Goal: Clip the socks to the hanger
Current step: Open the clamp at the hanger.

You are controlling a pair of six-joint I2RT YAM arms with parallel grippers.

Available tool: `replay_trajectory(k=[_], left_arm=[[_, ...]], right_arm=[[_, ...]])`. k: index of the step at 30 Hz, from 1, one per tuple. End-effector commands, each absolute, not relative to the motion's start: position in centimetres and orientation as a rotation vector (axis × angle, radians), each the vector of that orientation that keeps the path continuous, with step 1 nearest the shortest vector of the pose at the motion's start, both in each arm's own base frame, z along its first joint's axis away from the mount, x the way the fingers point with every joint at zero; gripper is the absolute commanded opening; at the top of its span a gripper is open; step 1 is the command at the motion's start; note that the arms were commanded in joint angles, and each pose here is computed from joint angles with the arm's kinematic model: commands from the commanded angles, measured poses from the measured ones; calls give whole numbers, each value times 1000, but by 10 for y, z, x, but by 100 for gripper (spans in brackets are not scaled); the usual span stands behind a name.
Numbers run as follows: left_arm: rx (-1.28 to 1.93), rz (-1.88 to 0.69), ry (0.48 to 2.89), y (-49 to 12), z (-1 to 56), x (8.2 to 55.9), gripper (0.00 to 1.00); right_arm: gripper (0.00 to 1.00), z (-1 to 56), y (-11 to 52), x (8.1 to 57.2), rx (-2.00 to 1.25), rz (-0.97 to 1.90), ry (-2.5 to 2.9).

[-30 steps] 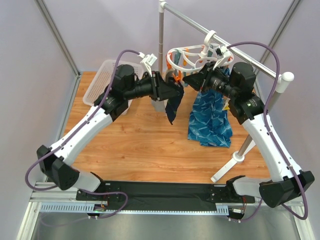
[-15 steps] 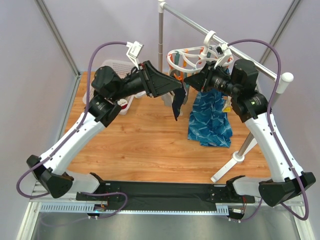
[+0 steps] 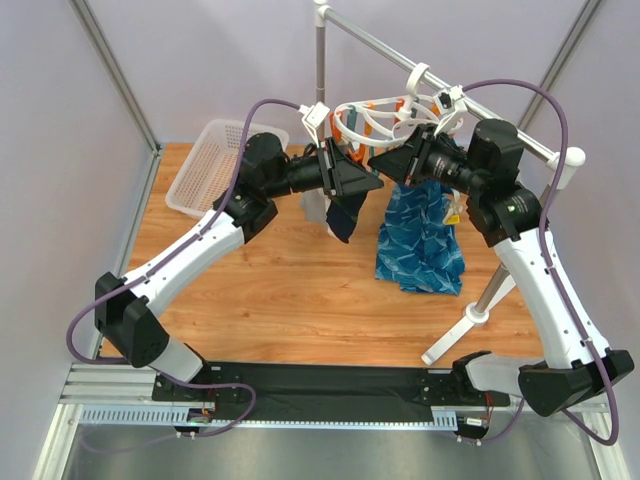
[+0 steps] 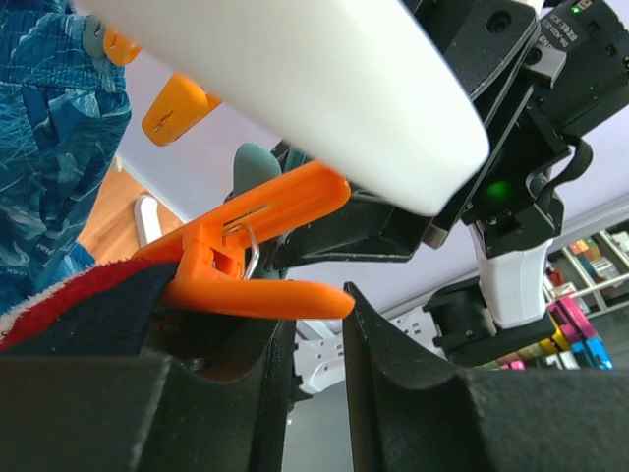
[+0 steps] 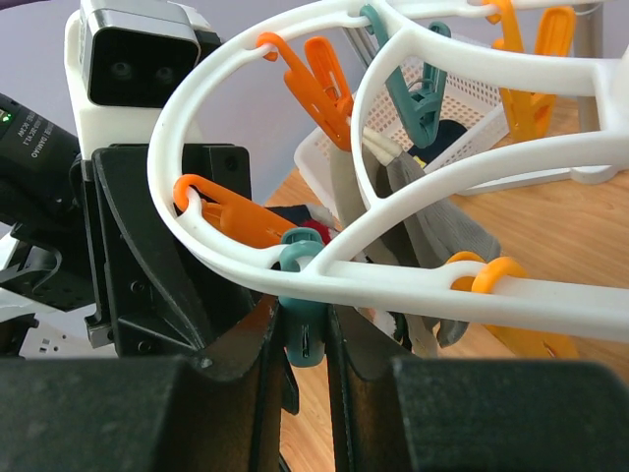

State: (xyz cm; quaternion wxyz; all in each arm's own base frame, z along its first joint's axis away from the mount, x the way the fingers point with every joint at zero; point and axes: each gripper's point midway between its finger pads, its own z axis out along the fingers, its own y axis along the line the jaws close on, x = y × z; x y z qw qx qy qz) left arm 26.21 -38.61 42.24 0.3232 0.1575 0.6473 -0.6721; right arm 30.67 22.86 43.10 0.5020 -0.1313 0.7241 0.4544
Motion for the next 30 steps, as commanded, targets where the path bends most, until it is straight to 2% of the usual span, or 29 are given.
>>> replay_trajectory(k=[1, 7, 13, 16, 20, 22, 30], left_arm=[[442, -1707, 1625, -377, 446, 259, 32], [437, -1684, 1680, -375, 436, 261, 33], [411, -1707, 1669, -372, 434, 268, 53], [399, -1716, 1648, -371, 440, 272, 57], [392, -1753, 1652, -377, 444, 277, 55], [391, -1823, 1645, -382, 444, 275, 49], [380, -1939, 1584, -387, 452, 273, 38]], right_arm=[[4, 471, 229, 279, -365, 1160, 1640], [4, 469, 229, 282, -350, 1164, 1649], [3, 469, 232, 280, -366, 1186, 1644], [3, 467, 232, 279, -373, 1188, 1650], [2, 467, 232, 279, -367, 1196, 1642], [1, 469, 233, 279, -365, 1200, 1634], [0, 466, 233, 282, -355, 1200, 1636]])
